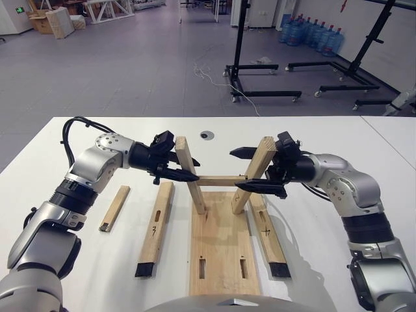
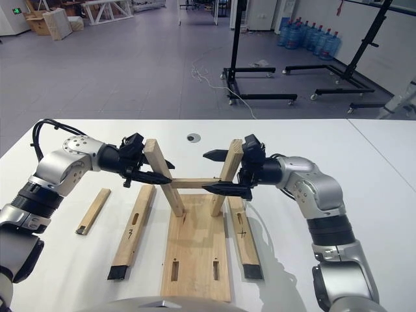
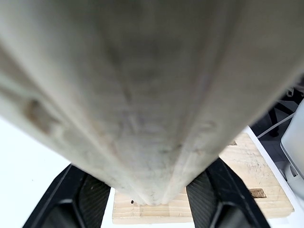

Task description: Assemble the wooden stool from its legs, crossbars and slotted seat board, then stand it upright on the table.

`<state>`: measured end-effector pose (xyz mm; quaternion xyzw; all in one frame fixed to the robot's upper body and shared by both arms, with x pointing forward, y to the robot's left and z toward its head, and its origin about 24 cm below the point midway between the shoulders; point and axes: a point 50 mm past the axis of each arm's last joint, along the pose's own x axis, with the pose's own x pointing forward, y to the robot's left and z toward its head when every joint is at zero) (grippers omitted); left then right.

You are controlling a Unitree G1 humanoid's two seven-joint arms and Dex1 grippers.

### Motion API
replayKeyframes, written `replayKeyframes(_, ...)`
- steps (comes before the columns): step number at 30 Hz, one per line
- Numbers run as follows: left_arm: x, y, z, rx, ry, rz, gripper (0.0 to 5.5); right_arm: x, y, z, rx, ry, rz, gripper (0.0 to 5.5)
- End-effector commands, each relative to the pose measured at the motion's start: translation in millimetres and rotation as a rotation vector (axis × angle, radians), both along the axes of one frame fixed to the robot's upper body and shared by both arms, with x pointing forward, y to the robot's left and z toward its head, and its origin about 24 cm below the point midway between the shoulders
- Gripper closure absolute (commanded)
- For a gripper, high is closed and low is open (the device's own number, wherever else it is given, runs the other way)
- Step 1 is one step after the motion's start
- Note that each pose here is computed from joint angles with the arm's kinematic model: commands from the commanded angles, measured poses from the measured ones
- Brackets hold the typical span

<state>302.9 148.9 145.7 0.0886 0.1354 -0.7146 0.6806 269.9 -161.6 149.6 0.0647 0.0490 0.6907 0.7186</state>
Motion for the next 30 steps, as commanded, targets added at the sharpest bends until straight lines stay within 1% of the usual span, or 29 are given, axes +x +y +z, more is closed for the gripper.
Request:
replayKeyframes(1, 3, 25, -49, 0.332, 0.01, 0.195, 3.49, 5, 20, 7, 0.009, -0.077, 0.025, 0.1)
replayKeyframes(5, 8, 49, -45, 0.347, -0.003, 0.277, 3.49, 15, 17, 9, 0.018, -0.12, -0.06, 0.1)
replayKeyframes(7, 6, 55, -45, 0.357, -0.003, 0.288, 3.49, 26, 17, 14, 0.047, -0.153, -0.137, 0.1)
replayKeyframes(11, 15, 59, -44, 0.382, -0.05, 0.334, 3.49, 34, 11, 21, 0.085, -0.188, -0.223, 0.1)
replayKeyframes(18, 34, 66, -30, 0.377, -0.16, 0.395, 3.49, 42, -3, 16, 0.048, -0.214, -0.315, 0.1)
replayKeyframes(20, 40, 68, -28, 0.384, -0.188, 0.424, 2.94, 42, -7, 18, 0.064, -0.208, -0.329, 0.1)
replayKeyframes(23, 46, 73, -28, 0.401, -0.217, 0.472, 2.38, 43, -11, 21, 0.084, -0.201, -0.349, 0.1)
replayKeyframes(30, 50, 76, -16, 0.372, -0.255, 0.471, 1.46, 45, -17, 23, 0.083, -0.21, -0.39, 0.1)
